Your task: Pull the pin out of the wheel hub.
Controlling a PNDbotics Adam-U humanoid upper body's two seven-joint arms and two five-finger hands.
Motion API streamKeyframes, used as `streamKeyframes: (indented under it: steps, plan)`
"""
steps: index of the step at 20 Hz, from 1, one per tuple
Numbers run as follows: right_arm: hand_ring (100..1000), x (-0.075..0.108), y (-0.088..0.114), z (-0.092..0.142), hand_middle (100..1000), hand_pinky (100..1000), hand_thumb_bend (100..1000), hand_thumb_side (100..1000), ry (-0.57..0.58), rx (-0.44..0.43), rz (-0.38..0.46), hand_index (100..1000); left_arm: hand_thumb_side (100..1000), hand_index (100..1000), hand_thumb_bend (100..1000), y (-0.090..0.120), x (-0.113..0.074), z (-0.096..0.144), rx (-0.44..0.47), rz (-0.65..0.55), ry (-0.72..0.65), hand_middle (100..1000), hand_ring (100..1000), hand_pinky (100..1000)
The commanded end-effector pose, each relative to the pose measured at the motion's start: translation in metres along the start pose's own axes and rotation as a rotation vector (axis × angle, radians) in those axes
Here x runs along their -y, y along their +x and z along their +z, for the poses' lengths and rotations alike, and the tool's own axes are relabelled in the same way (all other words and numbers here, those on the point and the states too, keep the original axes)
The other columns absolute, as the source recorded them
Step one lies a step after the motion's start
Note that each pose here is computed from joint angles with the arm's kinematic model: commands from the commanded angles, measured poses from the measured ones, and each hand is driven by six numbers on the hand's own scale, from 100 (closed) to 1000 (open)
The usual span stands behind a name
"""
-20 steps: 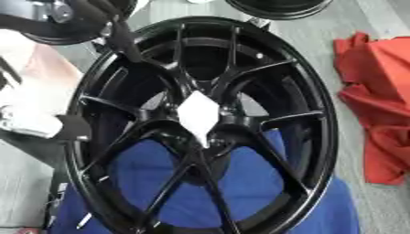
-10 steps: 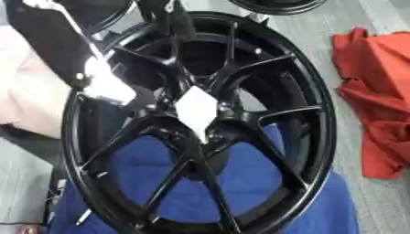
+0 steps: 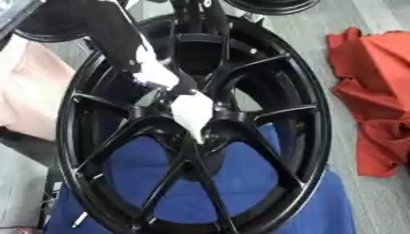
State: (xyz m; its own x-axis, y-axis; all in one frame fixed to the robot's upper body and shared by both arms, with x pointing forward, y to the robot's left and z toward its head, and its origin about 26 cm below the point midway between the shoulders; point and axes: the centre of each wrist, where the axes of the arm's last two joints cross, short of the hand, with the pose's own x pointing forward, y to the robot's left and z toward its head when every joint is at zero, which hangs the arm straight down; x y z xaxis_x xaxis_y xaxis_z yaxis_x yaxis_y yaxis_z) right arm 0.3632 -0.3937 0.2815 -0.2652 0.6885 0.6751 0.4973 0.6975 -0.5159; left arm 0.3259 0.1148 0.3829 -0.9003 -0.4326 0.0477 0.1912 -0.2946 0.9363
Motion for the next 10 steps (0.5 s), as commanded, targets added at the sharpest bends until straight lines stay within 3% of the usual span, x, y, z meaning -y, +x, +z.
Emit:
streamKeyframes:
  steps: [1,4,7,10]
  plan:
    - [642,0.009,0.009,-0.005,683,769,100,766,-0.02,0.032,0.012,686,492,902,444,0.0,-0.005,0.001,0.006,-0.008,-0.036,812,812,826]
    - [641,0.009,0.008,-0.006,683,769,100,768,-0.022,0.028,0.008,686,508,921,457,-0.004,0.003,-0.005,0.016,0.003,-0.08,841,846,851]
    - [641,0.008,0.007,-0.006,683,769,100,769,-0.02,0.025,0.005,686,557,919,560,-0.007,0.007,-0.009,0.044,0.014,-0.104,839,861,869]
    - [641,0.006,0.007,-0.006,683,769,100,769,-0.016,0.026,0.002,686,486,895,599,-0.009,0.007,-0.012,0.071,0.005,-0.112,827,862,870]
